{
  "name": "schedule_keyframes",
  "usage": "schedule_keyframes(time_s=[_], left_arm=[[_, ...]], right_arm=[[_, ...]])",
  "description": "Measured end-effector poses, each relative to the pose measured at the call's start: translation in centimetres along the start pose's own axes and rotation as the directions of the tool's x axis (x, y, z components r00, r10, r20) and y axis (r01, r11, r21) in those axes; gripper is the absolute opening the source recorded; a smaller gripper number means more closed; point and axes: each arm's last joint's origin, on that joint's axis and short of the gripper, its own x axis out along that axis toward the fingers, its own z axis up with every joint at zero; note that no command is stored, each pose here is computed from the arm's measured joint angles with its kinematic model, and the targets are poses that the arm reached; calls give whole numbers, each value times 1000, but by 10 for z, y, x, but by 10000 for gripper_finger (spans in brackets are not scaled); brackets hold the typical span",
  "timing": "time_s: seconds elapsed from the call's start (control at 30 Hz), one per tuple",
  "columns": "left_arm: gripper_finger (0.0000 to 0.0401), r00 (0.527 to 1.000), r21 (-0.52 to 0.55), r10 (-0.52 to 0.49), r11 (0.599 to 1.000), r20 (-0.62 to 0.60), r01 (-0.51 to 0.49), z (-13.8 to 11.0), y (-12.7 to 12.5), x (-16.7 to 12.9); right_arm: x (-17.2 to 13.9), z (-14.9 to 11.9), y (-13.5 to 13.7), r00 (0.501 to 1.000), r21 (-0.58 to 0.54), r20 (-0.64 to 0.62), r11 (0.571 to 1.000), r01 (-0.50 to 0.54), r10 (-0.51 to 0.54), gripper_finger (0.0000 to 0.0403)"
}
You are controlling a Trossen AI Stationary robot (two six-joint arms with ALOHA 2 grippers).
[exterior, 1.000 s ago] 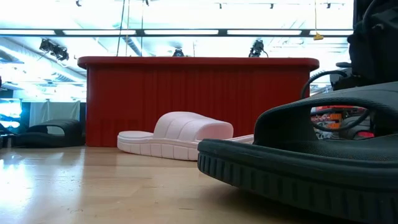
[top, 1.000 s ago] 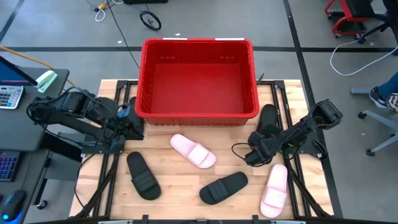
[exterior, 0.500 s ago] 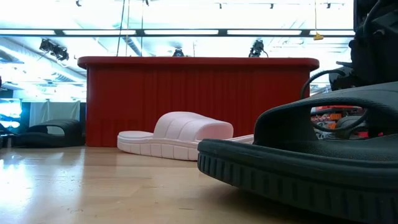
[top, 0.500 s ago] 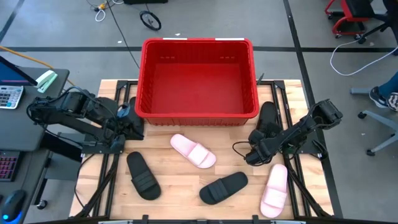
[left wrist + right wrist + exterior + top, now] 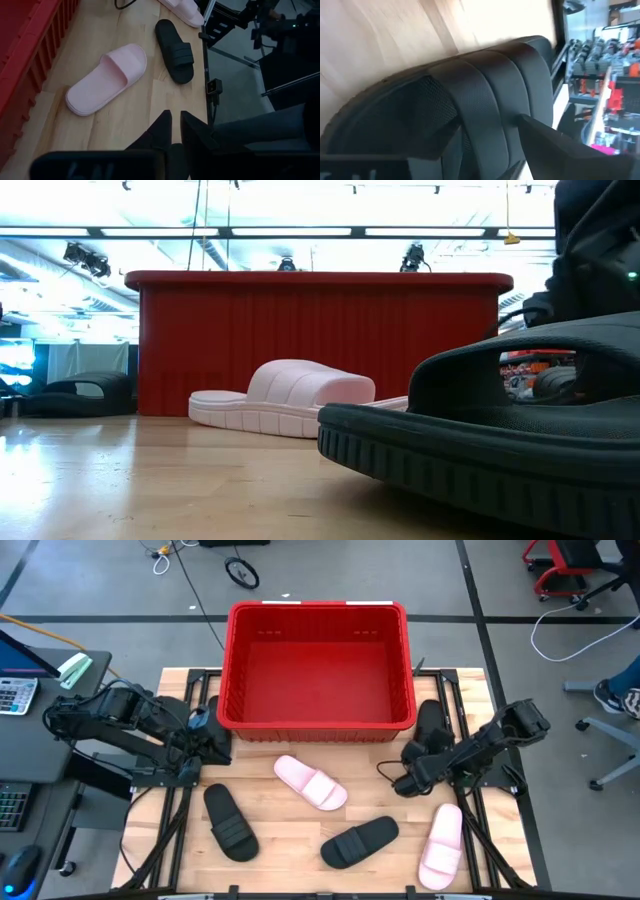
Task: Pick and place slides into bin
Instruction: Put the black slide into the red bin
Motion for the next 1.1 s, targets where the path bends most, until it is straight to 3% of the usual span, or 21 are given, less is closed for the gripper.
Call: schedule_keyframes(time_s=[0.23,0.33,0.47,0.6,0.73,0.9,1.0,1.1], left_arm=[[42,1000,1,0,1000,0,0,0,0,0],[44,1000,1,0,1000,0,0,0,0,0],[38,1000,1,0,1000,0,0,0,0,0],[33,1000,1,0,1000,0,0,0,0,0],[30,1000,2,0,1000,0,0,0,0,0],[34,1000,1,0,1000,0,0,0,0,0],[36,1000,2,0,1000,0,0,0,0,0],[32,1000,2,0,1000,0,0,0,0,0]], right_arm=[[9,10,-5,1000,112,-29,994,13,-9,170],[12,12,-7,999,155,-51,988,17,-9,125],[12,13,-4,996,235,-81,972,-23,44,27],[6,14,3,990,350,-81,933,-84,119,17],[-29,20,12,973,448,-18,871,-199,232,10],[-96,27,9,933,529,117,774,-348,339,10],[-139,25,1,888,544,187,708,-450,421,9],[-180,24,-9,811,511,279,636,-578,514,9]])
